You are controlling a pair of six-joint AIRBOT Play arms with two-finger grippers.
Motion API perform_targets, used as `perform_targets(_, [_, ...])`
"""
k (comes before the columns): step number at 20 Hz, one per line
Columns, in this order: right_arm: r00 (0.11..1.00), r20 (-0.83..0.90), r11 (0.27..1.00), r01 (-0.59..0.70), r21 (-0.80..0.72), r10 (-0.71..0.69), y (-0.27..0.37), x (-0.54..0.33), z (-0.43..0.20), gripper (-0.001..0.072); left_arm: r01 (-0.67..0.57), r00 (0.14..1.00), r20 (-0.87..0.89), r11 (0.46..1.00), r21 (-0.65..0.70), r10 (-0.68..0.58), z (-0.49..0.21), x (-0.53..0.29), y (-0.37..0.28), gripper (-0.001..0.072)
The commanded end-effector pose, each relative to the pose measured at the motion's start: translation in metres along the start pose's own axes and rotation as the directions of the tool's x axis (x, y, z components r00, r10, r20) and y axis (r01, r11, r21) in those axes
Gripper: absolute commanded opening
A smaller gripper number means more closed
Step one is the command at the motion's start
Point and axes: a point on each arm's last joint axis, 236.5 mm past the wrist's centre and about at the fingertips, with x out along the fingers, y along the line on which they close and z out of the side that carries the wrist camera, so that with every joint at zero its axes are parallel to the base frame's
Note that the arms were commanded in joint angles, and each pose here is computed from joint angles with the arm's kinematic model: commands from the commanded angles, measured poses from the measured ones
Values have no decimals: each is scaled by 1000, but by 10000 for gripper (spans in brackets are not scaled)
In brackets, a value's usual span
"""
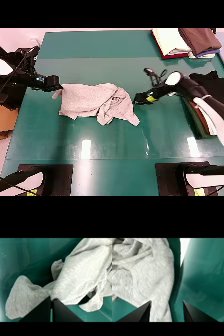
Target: Fold the shirts.
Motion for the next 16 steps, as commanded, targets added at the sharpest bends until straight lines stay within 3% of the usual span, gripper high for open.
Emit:
perform_targets(1, [1000,-20,999,-16,-38,16,17,37,10,448,-3,1000,-2,1000,0,3,0,0,1,21])
perform_targets(3, [1000,-17,998,-23,-62,22,26,45,23,446,-3,1000,-4,1000,0,3,-1,0,1,21])
perform_targets(4, [1000,-13,997,-25,-71,24,30,47,28,411,-2,1000,-9,1000,0,2,-2,0,1,21])
perform_targets(6, [1000,-2,996,-23,-86,23,33,50,36,251,0,1000,-21,1000,0,0,-5,-1,0,21])
perform_targets(7, [1000,4,996,-25,-89,25,34,49,40,93,0,1000,-24,1000,0,0,-5,-1,0,21])
perform_targets(8, [999,18,995,-25,-96,27,37,45,44,18,0,1000,-23,1000,2,0,-5,-1,0,21])
perform_targets(14, [973,226,977,86,-193,-41,43,-64,87,18,-15,990,144,997,82,3,32,-57,-24,20])
perform_targets(15, [976,214,981,84,-173,-46,39,-69,83,88,-11,987,159,996,90,-3,35,-65,-28,20])
perform_targets(16, [983,176,989,71,-133,-46,30,-64,76,370,-4,988,156,996,90,-10,33,-66,-30,21])
